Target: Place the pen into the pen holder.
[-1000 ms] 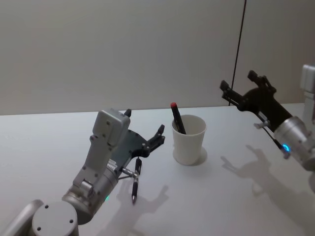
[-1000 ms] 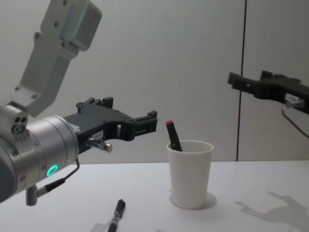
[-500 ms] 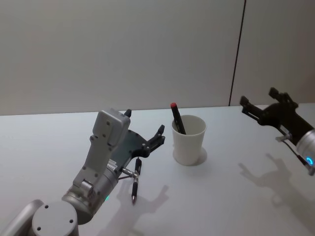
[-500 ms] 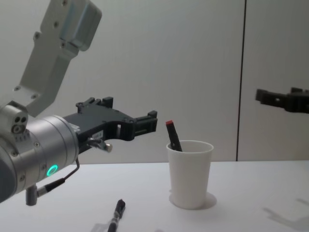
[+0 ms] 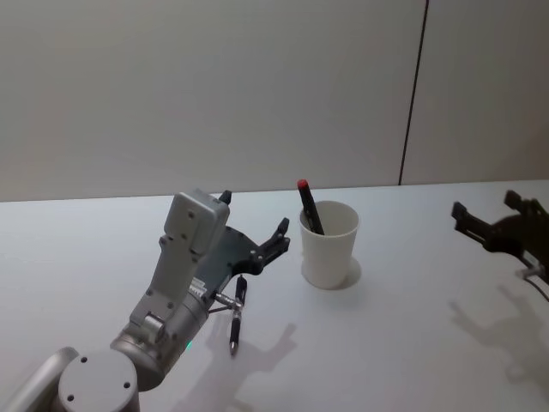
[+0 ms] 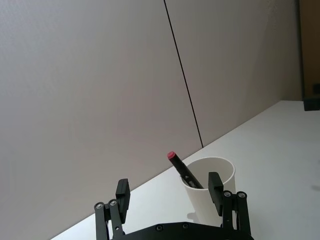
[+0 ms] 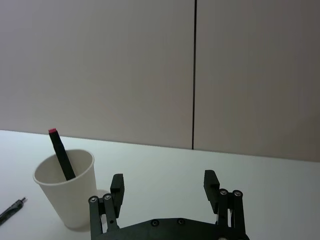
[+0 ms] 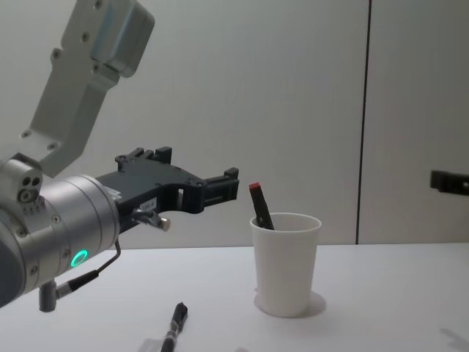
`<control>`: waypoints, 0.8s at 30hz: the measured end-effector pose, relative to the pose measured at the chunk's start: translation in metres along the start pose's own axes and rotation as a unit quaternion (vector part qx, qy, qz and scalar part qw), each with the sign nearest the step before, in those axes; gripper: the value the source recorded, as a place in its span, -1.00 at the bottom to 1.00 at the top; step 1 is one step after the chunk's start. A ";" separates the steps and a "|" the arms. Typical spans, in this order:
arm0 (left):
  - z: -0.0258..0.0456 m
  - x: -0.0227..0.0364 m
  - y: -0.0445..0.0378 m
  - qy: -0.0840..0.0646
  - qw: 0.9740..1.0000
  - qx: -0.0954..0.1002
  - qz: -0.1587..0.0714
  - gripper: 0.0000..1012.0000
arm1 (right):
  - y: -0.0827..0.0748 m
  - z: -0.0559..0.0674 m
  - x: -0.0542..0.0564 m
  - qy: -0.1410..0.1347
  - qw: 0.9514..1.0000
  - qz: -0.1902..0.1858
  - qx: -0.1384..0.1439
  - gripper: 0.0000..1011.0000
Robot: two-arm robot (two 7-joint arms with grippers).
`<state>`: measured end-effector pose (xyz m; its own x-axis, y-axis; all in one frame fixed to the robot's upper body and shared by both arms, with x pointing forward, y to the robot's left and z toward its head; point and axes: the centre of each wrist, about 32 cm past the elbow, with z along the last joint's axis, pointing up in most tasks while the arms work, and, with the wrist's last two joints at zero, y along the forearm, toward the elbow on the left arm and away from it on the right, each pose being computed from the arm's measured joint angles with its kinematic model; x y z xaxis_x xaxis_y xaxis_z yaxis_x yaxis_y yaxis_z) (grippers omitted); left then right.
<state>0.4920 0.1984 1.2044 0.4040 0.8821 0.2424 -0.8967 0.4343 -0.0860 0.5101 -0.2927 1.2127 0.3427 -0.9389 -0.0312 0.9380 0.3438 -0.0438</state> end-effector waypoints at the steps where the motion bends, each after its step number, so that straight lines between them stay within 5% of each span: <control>1: 0.0000 0.0000 0.0000 0.000 1.000 0.000 0.000 0.98 | -0.003 -0.001 0.000 0.001 1.000 -0.003 -0.005 0.98; 24: 0.0000 0.0000 0.0000 0.000 1.000 0.000 0.000 0.98 | -0.030 -0.008 0.002 0.006 0.999 -0.028 -0.043 0.98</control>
<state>0.4920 0.1984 1.2044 0.4041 0.8821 0.2423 -0.8967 0.4343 -0.0857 0.4828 -0.3048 1.2061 0.2878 -0.9569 -0.0382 0.9478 0.2904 -0.1314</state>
